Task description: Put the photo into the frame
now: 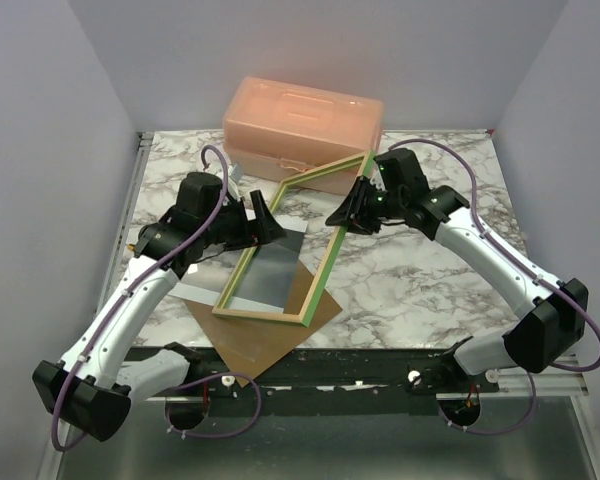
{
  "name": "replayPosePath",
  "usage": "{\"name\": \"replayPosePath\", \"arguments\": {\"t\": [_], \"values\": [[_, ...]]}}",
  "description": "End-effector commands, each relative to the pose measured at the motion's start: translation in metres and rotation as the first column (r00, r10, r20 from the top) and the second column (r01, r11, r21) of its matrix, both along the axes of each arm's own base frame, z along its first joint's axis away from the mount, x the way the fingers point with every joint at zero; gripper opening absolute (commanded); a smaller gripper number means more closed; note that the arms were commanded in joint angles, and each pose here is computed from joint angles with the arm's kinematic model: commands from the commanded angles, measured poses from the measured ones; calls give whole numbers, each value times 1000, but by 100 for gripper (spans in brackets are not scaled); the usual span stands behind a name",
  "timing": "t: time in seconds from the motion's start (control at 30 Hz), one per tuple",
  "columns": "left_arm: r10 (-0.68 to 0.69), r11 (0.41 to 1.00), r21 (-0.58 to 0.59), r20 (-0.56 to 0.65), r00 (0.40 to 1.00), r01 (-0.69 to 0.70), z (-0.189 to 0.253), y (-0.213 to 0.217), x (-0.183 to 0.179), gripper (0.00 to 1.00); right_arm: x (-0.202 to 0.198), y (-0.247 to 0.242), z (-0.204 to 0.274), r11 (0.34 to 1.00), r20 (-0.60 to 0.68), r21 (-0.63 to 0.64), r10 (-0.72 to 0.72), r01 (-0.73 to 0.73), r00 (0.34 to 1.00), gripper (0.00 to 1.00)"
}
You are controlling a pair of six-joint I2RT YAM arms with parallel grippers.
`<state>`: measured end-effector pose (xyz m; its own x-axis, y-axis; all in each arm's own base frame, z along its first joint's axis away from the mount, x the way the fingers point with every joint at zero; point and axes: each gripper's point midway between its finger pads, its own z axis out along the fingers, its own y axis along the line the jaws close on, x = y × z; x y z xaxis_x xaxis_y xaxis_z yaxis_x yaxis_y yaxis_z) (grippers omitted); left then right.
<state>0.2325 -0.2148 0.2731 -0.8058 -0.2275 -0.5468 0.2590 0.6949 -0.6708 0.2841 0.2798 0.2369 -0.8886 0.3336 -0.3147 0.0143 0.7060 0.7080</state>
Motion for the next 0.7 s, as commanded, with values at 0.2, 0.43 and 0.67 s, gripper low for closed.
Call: {"name": "replayPosePath", "arguments": {"t": [0.2, 0.43, 0.67], "values": [[194, 879, 469, -174, 965, -91, -121, 74, 4, 80, -3, -25, -44, 960, 81, -216, 202, -180, 976, 12], [286, 792, 603, -233, 930, -92, -171, 95, 7, 77, -19, -53, -82, 937, -26, -290, 197, -197, 980, 13], [358, 704, 707, -275, 892, -64, -203, 117, 10, 73, -33, -81, -104, 923, -124, -347, 128, -164, 984, 14]]}}
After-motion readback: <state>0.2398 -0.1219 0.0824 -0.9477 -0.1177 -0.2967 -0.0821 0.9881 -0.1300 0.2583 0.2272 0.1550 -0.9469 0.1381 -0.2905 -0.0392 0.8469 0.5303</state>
